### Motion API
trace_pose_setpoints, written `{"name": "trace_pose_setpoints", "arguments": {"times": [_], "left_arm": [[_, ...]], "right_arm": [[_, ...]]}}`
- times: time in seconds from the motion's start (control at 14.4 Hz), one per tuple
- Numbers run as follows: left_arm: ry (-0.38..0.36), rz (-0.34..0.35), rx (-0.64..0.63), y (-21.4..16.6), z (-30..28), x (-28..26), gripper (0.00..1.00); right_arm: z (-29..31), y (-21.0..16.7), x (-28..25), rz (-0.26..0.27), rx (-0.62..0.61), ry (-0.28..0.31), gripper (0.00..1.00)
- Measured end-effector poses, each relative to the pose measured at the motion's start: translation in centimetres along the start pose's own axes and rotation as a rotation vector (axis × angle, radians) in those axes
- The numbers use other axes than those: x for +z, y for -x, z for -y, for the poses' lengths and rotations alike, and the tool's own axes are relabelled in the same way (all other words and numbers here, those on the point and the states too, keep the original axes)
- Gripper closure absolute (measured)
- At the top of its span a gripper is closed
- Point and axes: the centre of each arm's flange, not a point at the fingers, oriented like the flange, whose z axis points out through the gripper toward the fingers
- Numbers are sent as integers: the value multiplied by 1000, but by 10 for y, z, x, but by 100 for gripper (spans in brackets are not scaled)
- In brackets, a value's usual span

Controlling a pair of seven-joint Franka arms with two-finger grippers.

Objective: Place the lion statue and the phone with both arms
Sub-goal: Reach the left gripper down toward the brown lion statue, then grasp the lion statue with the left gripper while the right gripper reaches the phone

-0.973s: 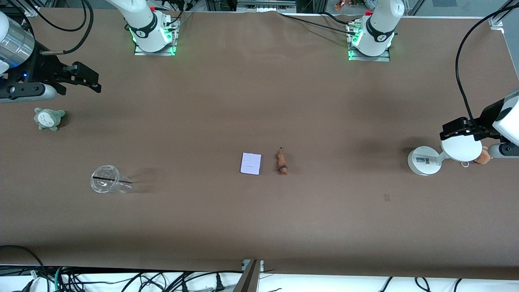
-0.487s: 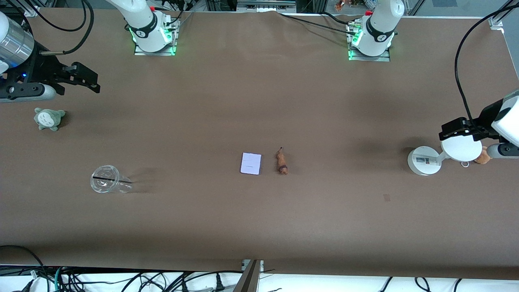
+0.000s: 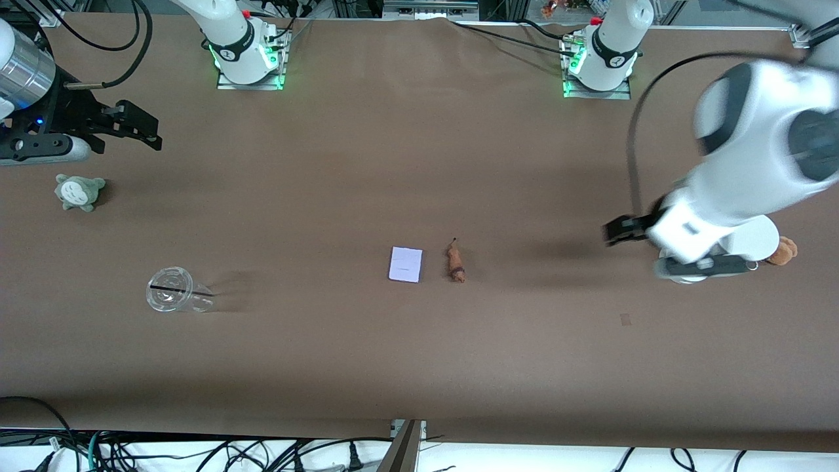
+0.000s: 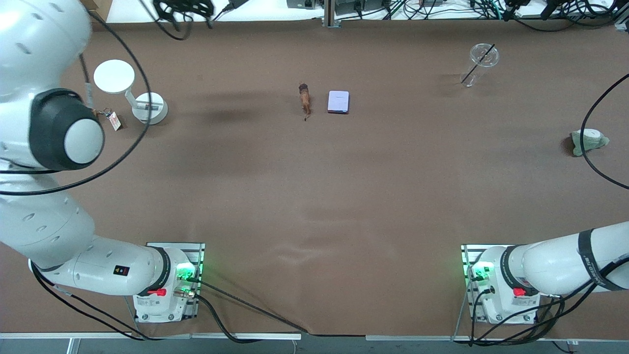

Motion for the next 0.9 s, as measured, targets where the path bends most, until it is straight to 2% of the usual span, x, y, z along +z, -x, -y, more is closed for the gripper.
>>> {"name": "trace_pose_setpoints", "arguments": {"times": [0.14, 0.35, 0.63, 0.9], "left_arm": [[-6, 11, -9, -2, -44, 46, 0], [-9, 11, -40, -8, -76, 101, 0], [6, -23, -93, -5, -117, 149, 0], [4, -21, -112, 11, -162, 197, 0]], "right_arm": [[0, 0, 0, 3, 0, 1, 0], [0, 1, 1, 6, 0, 2, 0], [0, 1, 1, 7, 0, 2, 0], [0, 1, 2, 9, 0, 4, 0]]}}
